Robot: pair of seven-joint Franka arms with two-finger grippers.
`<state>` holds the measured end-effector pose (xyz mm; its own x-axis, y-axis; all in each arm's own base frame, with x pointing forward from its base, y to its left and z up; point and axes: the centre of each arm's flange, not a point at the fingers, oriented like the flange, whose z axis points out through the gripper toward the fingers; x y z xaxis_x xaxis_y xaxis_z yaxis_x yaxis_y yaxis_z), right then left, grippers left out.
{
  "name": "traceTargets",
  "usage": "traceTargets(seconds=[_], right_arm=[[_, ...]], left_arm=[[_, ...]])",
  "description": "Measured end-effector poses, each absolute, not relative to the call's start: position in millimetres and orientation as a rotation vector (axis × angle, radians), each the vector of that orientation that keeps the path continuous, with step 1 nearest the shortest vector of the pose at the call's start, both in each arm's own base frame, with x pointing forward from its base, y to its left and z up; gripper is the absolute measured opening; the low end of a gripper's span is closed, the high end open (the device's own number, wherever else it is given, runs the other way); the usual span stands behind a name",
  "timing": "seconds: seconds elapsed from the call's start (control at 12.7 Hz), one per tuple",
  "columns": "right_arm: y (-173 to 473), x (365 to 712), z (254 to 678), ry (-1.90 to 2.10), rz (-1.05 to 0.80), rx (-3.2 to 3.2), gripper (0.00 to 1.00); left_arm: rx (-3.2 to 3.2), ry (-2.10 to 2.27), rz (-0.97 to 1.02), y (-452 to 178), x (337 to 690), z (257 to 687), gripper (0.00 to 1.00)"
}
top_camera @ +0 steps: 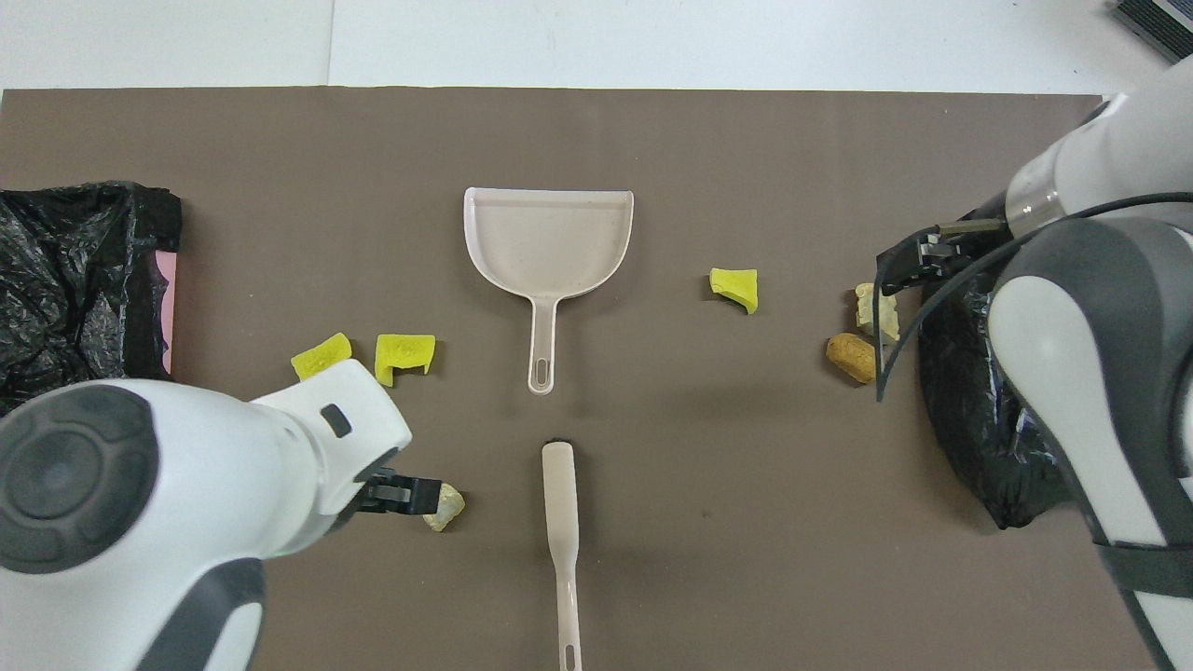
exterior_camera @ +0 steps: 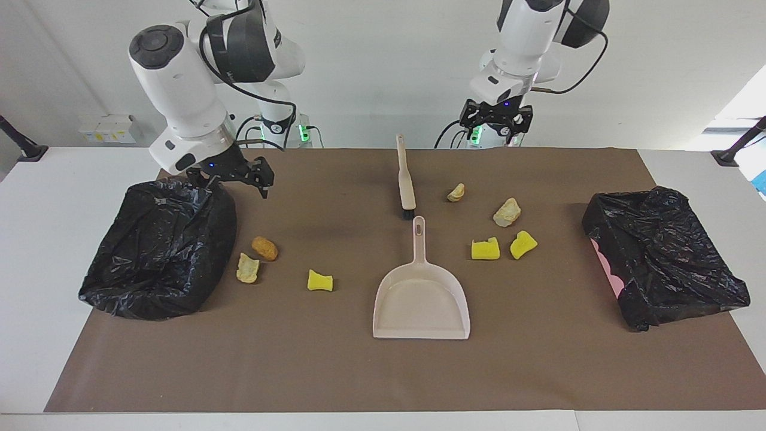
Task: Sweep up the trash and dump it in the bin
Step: 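Grasp the dustpan handle with the right gripper while the left gripper grasps the brush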
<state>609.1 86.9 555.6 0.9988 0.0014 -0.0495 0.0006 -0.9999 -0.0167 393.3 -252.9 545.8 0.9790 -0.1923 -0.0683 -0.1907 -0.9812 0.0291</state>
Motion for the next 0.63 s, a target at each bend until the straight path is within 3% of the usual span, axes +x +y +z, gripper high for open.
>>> traceTargets(seconds=[0.63], right_arm=[[237.4,644.3,476.7,0.169,-0.102,-3.082,1.00]], left_arm=[[3.110,-0.319,-0.100,-353.2,298.1,429.8,1.00]])
